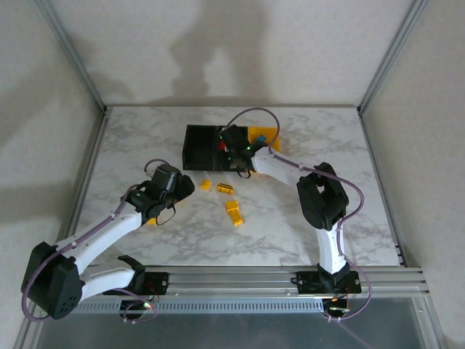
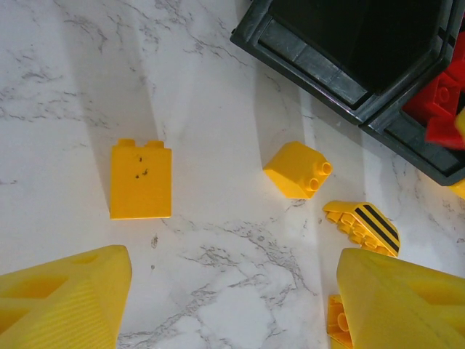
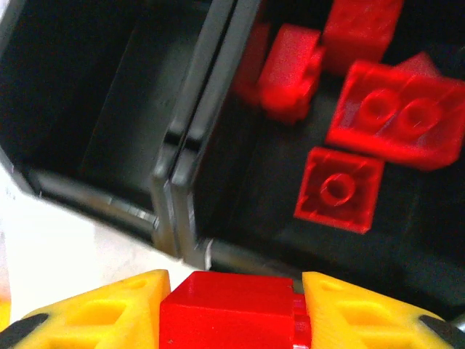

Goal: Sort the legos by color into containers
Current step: Pick up the lego from the center of the table, then place the lego in the container.

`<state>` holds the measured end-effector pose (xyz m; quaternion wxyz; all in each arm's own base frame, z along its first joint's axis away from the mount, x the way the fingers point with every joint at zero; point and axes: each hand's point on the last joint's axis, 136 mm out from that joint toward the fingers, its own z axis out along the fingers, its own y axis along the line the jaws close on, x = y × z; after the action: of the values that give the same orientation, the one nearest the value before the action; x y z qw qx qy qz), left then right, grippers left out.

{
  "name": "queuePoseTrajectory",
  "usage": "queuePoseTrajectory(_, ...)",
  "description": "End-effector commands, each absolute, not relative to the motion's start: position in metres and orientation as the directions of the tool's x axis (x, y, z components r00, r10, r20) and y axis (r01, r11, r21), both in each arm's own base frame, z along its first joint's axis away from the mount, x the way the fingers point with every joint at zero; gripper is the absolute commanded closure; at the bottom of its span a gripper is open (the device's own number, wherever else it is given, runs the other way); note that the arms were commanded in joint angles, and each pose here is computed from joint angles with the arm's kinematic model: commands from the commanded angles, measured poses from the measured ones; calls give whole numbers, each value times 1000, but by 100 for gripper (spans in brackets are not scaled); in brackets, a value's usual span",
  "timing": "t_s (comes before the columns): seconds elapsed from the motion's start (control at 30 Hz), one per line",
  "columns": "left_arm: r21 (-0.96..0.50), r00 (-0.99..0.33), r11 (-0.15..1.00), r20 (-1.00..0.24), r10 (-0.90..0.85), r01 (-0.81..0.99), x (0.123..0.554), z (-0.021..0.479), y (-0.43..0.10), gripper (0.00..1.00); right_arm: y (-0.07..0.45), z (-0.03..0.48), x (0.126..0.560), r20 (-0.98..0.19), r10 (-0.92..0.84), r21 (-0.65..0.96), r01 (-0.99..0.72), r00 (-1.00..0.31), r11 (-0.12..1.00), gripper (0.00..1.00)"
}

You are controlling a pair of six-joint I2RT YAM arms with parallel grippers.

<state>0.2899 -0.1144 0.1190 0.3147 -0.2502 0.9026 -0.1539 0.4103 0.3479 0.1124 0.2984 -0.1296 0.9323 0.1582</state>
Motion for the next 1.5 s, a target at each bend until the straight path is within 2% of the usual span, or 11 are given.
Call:
queuePoseTrajectory(0.0,-436,-669,818,-483,-565,-376,288,116,-110,25,342,120,431,-614,-129,193,-308,-778,932,54)
queuePoseTrajectory(0.4,-430,-669,818,-482,-566,-382,286,116,-108,25,343,107,498,-617,-62,216,-245,-784,945,53)
queuePoseTrajectory(0.5,-422,-670,820,-483,-564,-386,285,115,-107,25,349,109,502,-620,-61,229,-255,-783,939,48)
queuePoseTrajectory(0.67,-414,-669,822,-486,-563,-391,284,114,-105,25,349,117,496,-623,-43,255,-254,-781,933,40)
queuePoseTrajectory(0.8,-417,-666,819,-485,-567,-394,285,113,-105,25,347,128,483,-636,-35,277,-270,-771,922,41)
queuePoseTrajectory(0.93,-418,-667,818,-481,-568,-395,285,111,-106,25,349,144,468,-655,-26,313,-303,-755,900,47)
queuePoseTrajectory(1.03,-422,-666,816,-481,-570,-394,286,112,-106,25,350,149,460,-654,-33,321,-317,-756,892,42)
queuePoseTrajectory(1.2,-419,-663,814,-480,-574,-402,283,112,-104,24,352,155,452,-663,-43,322,-336,-748,885,40)
queuePoseTrajectory(1.47,-412,-652,810,-485,-583,-419,277,111,-97,23,347,164,449,-670,-33,319,-328,-742,889,42)
